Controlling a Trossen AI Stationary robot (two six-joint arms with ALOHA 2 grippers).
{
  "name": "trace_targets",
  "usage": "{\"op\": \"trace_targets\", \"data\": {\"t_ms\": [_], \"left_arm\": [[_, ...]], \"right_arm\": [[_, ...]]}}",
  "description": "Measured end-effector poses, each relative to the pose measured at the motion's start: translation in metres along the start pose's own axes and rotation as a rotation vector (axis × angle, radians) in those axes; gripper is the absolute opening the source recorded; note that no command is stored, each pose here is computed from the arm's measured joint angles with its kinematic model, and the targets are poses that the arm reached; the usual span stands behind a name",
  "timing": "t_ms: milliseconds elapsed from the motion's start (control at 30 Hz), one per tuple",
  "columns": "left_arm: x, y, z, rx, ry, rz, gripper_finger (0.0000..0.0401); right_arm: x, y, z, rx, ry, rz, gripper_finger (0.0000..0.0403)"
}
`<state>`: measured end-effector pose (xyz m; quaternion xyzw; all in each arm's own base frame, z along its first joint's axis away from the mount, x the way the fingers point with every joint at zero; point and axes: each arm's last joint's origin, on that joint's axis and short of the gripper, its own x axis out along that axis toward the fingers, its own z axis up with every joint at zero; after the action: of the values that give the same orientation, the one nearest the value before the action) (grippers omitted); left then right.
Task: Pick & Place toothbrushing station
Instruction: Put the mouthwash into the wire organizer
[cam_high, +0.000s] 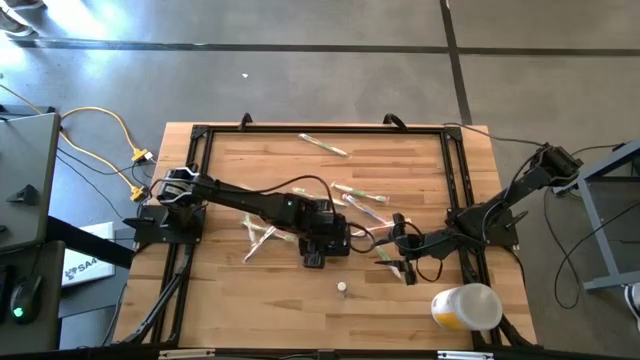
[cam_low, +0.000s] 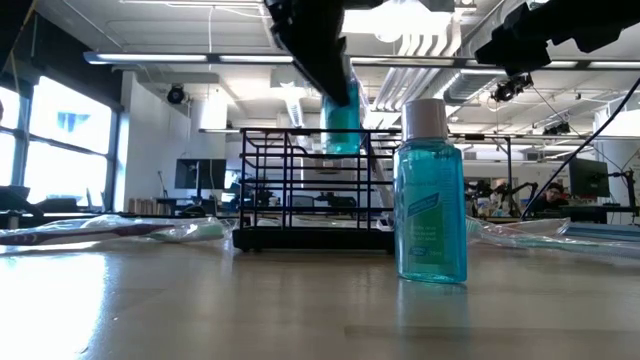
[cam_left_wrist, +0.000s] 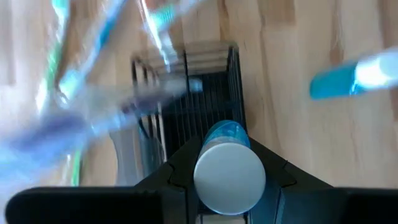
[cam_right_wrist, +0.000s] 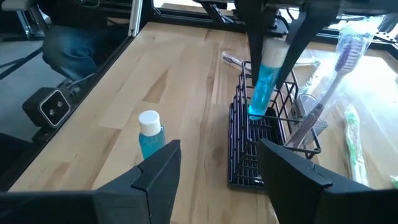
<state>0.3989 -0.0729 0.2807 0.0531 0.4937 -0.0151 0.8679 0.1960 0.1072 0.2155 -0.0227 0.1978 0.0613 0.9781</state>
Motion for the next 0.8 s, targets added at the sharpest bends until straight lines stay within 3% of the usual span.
{"op": "trace_targets", "data": {"t_ms": [533,800], "left_arm": [[0.002,0.002,-0.003,-0.071,0.024,0.075,0.0086],[0.012,0.002,-0.016,-0.116,0.092,0.095,0.0086]], "right_arm": [[0.000,0.000,0.000,0.001,0.002,0.002,0.0204],[0.000,0.000,0.000,0.002,0.002,0.003,0.0204]]}}
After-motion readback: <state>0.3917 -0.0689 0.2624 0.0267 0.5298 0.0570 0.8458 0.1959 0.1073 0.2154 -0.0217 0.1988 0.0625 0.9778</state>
